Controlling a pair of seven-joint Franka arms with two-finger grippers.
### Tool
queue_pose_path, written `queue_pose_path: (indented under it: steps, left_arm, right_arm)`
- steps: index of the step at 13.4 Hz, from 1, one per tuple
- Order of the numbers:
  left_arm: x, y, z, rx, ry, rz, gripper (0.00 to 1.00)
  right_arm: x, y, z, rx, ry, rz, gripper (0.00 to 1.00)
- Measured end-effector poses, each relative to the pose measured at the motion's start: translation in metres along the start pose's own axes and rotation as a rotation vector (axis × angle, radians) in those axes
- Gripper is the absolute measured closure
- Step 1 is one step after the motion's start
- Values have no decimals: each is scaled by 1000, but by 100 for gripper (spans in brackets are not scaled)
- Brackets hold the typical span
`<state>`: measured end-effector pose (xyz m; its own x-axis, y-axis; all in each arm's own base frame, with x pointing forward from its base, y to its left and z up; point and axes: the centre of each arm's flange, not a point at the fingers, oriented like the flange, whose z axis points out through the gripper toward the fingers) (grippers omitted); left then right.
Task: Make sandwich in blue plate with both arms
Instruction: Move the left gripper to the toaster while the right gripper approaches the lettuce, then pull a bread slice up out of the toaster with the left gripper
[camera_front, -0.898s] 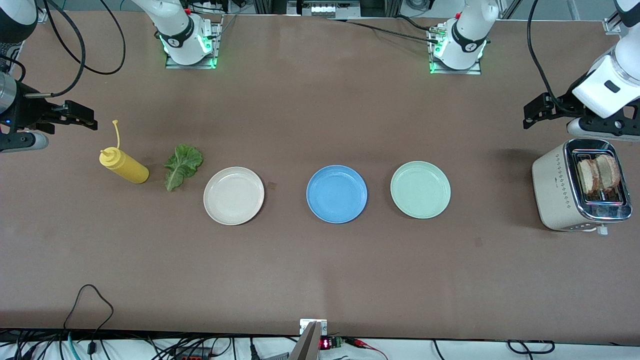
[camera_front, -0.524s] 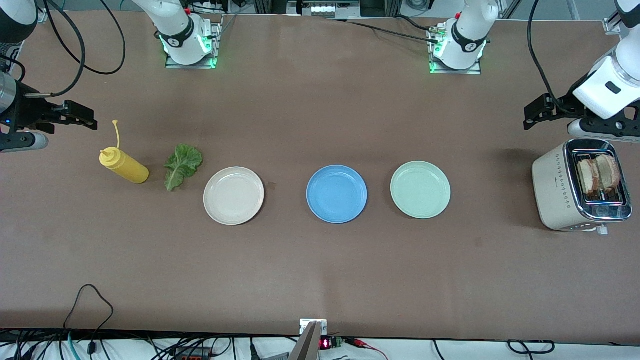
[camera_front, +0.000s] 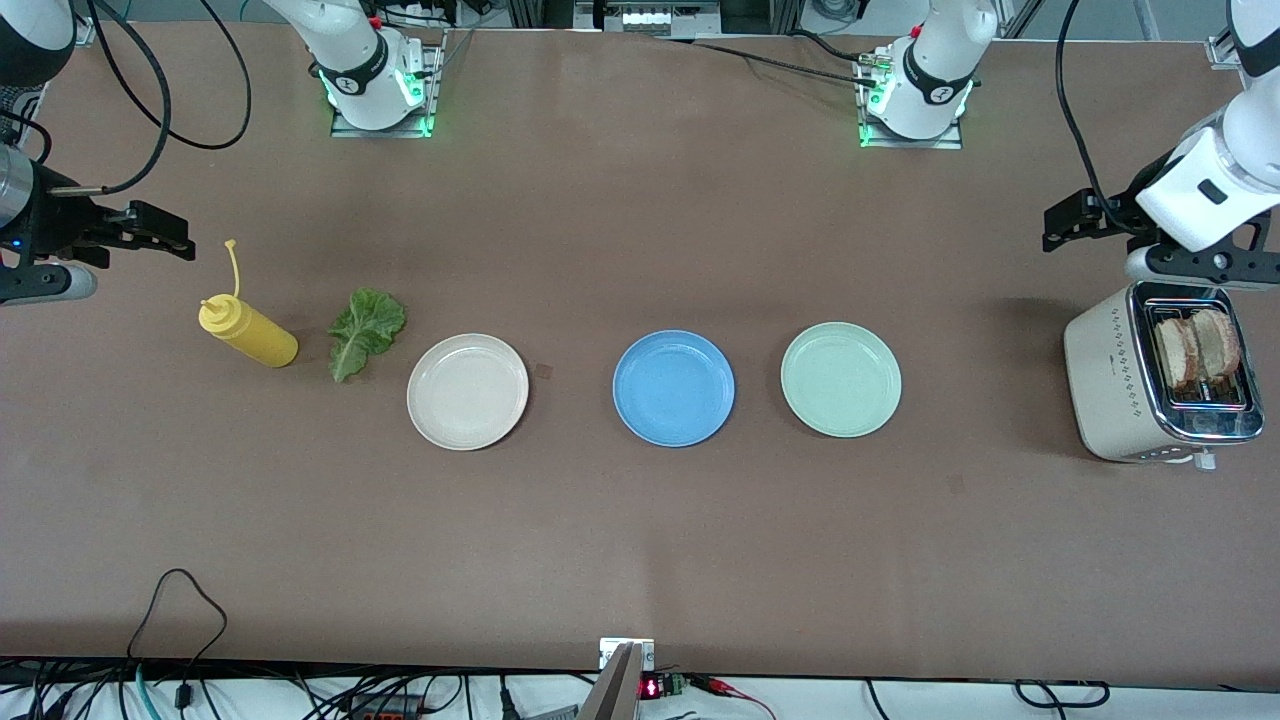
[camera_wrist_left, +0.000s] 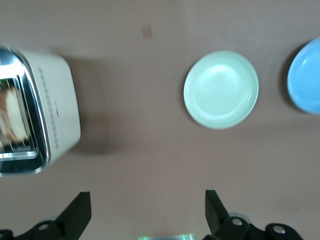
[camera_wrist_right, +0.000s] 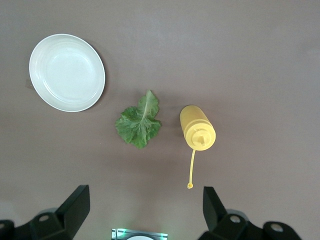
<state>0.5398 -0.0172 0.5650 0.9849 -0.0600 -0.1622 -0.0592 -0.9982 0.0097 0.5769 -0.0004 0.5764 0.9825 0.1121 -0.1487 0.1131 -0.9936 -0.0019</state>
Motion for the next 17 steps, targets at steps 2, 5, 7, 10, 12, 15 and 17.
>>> queue_pose_path:
  steps: [2, 5, 7, 10, 12, 15, 17]
  left_arm:
    - [0, -16, 10, -6, -53, -29, 0]
    - [5, -50, 30, 54, -115, -74, 0]
    - [15, -72, 45, 129, -143, -63, 0]
    - [45, -91, 63, 207, -76, 70, 0]
    - [61, -125, 70, 224, 2, 130, 2]
    - [70, -184, 103, 223, 65, 120, 7]
    - [66, -210, 135, 213, 72, 96, 13]
  right_arm:
    - [2, 0, 3, 1, -5, 0, 0]
    - [3, 0, 5, 1, -10, -1, 0]
    - [5, -5, 11, 2, -30, -9, 0]
    - [12, -11, 37, 9, -121, -21, 0]
    - [17, -11, 49, 12, -148, -21, 0]
    - [18, -12, 51, 11, -154, -23, 0]
    - [17, -12, 52, 12, -160, -23, 0]
